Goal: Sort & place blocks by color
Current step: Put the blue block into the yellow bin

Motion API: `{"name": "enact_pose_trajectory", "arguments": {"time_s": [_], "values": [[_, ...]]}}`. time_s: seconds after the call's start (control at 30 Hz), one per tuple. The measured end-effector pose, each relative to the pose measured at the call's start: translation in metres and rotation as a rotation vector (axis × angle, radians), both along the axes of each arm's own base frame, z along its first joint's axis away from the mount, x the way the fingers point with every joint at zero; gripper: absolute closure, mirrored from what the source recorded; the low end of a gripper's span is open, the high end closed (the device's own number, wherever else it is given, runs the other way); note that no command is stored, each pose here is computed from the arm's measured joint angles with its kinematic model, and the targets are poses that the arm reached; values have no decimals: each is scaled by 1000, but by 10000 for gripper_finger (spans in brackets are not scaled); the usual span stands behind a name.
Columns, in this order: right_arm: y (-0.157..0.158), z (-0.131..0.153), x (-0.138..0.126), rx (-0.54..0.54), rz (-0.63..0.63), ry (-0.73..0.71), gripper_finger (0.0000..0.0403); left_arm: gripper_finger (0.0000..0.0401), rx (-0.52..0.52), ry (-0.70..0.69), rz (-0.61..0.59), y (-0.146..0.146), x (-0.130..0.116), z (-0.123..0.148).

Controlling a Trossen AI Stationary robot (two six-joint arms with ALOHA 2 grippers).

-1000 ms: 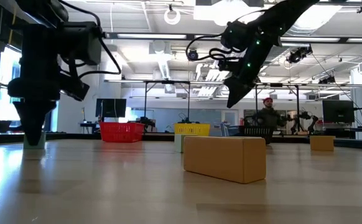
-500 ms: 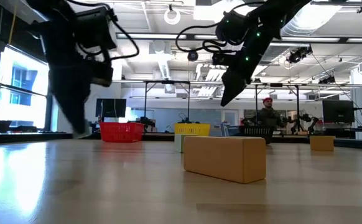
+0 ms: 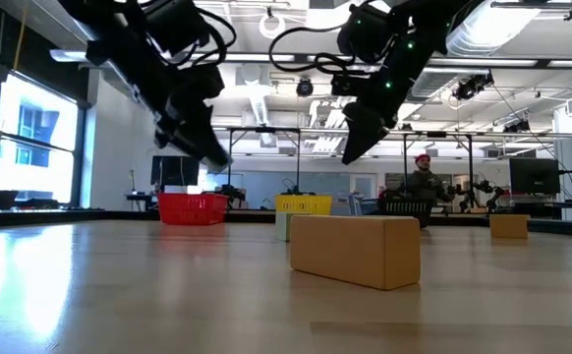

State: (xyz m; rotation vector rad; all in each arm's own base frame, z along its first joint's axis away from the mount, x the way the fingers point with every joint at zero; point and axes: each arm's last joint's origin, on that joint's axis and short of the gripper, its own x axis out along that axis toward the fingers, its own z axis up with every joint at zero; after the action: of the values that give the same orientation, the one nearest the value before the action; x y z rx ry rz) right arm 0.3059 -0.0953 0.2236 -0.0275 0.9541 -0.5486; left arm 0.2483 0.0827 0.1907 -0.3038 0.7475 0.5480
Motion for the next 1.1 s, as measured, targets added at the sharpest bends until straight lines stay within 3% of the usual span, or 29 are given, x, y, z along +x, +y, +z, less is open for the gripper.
{"name": "enact_pose_trajectory", "arguments": {"time_s": [0.43, 0.83, 1.1], "values": [[17, 0, 6, 49, -2, -49, 210, 289, 225, -263, 3, 36, 7, 27], [22, 1, 8, 60, -4, -75, 210, 288, 529, -375, 44, 75, -4, 55], [22, 3, 10, 68, -24, -110, 210, 288, 553, -465, 8, 100, 1, 85]]}}
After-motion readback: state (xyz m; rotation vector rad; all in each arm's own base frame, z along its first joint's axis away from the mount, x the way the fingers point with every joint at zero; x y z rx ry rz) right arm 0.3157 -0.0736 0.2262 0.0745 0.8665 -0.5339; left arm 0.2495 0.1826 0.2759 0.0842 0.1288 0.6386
